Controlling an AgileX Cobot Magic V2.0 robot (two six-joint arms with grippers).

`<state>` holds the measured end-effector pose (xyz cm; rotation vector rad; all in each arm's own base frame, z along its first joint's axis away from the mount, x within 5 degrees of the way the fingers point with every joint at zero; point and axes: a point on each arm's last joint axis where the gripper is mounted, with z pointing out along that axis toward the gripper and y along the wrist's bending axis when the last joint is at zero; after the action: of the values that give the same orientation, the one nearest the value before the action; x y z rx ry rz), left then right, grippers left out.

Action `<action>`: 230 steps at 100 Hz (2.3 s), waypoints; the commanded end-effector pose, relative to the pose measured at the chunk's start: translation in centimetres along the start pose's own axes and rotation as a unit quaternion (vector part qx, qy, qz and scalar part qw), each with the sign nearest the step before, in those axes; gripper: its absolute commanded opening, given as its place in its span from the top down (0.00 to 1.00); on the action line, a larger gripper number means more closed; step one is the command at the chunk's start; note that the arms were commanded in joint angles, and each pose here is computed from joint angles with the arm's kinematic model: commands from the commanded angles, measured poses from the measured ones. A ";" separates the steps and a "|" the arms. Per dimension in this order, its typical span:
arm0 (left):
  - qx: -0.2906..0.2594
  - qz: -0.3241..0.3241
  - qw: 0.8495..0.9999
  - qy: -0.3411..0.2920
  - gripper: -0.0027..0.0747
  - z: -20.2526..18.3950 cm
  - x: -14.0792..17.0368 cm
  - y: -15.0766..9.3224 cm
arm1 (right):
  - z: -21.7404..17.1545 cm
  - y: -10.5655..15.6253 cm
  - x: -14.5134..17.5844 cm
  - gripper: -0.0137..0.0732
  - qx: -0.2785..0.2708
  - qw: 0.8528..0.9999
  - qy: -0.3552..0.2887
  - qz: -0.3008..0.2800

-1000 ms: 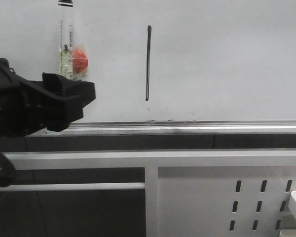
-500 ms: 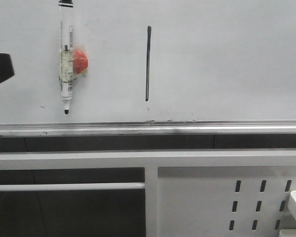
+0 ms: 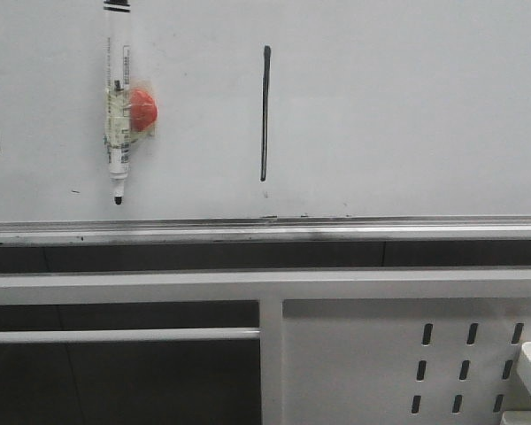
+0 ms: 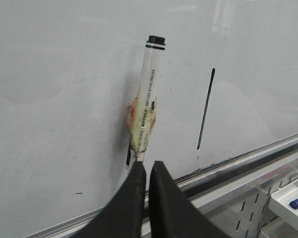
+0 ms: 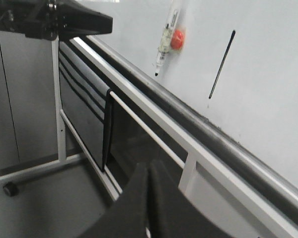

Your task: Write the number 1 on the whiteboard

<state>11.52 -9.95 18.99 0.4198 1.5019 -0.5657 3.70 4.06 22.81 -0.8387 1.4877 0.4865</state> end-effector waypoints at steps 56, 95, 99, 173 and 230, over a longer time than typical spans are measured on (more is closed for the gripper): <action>0.077 -0.051 0.991 -0.098 0.99 -1.1 -1.5 -1.1 | -0.4 -0.4 -2.3 0.92 0.018 0.995 -0.098 -0.004; 0.049 -0.058 0.992 -0.100 0.99 -1.0 -1.5 -0.6 | -0.4 -0.4 -2.3 0.92 0.018 0.995 -0.098 -0.004; 0.037 -0.063 0.992 -0.104 0.99 -1.1 -1.6 -0.4 | -0.4 -0.4 -2.3 0.92 0.018 0.995 -0.098 -0.004; -0.086 0.030 0.976 -0.196 0.99 -8.3 -5.4 2.0 | -0.4 -0.4 -2.3 0.92 0.018 0.995 -0.098 -0.004; -0.227 -0.008 0.973 -0.046 0.99 -10.1 -2.0 3.6 | -0.4 -0.4 -2.3 0.92 0.018 0.995 -0.098 -0.004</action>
<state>5.55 -0.83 20.84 0.0300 1.5290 -0.2156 3.71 4.11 23.62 -0.7929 1.3959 0.5061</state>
